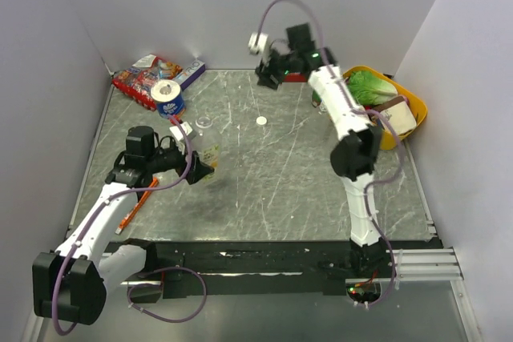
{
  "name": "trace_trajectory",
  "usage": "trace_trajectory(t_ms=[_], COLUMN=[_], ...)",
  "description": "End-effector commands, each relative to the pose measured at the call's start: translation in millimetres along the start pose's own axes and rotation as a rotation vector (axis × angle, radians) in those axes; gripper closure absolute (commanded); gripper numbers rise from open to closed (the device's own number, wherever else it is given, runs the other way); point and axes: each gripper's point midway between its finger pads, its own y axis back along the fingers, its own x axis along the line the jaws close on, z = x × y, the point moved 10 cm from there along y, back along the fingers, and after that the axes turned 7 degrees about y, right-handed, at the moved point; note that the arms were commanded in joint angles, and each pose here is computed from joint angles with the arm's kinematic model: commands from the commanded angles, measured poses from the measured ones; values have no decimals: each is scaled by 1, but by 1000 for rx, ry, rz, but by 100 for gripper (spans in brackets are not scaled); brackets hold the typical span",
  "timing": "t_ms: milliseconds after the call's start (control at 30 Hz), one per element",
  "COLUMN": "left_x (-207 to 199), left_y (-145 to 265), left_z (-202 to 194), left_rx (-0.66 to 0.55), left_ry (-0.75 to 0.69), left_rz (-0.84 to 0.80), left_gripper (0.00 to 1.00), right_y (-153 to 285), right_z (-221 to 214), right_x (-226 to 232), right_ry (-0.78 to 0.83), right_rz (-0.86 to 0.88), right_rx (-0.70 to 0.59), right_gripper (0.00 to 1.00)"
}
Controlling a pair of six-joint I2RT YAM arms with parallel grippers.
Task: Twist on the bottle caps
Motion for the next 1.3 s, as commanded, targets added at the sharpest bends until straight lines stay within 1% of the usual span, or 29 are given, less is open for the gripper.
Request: trace_trajectory(t_ms=[0, 67, 167, 200, 267, 300, 367, 400, 467, 500, 567, 600, 700, 800, 1033, 1167, 1267], left_x=[0, 0, 1, 2, 4, 4, 6, 7, 8, 8, 9, 9, 10, 11, 11, 10, 9], left_y=[7, 8, 6, 6, 5, 4, 2, 2, 1, 0, 1, 1, 3, 4, 3, 5, 6], left_z=[14, 11, 10, 11, 10, 12, 12, 14, 14, 15, 15, 17, 18, 16, 14, 12, 9], left_rx=[-19, -1, 14, 12, 12, 4, 0, -9, -8, -9, -7, -9, -10, -10, -23, -23, -23], left_ry=[-15, -9, -8, -6, 4, 8, 21, 25, 35, 32, 35, 29, 28, 31, 39, 34, 34], left_rz=[60, 61, 60, 60, 63, 62, 64, 68, 69, 69, 78, 81, 94, 98, 102, 110, 111], left_gripper=[99, 99, 99, 99, 99, 99, 99, 99, 99, 99, 99, 99, 99, 99, 99, 99, 99], right_y=[-52, -60, -73, -77, -82, -82, -86, -90, -95, -100, -104, -107, -112, -116, -128, -130, -131], right_z=[-62, -70, -79, -82, -78, -79, -78, -79, -83, -86, -91, -95, -100, -101, -109, -118, -124], right_x=[13, 13, 10, 12, 8, 13, 17, 24, 32, 39, 44, 50, 58, 61, 79, 81, 87], right_ry=[24, 10, -63, -144, -232, -338, -420, -490, -544, -579, -604, -630, -682, -694, -664, -662, -652], right_rz=[78, 64, 25, -9, -82, -99, -137, -143, -158, -153, -166, -159, -147, -164, -180, -199, -180], right_rx=[184, 192, 189, 210, 189, 189, 191, 205, 246, 266, 310, 332, 349, 369, 466, 510, 535], right_gripper=[39, 38, 38, 35, 30, 27, 26, 25, 25, 23, 21, 18, 14, 13, 17, 22, 25])
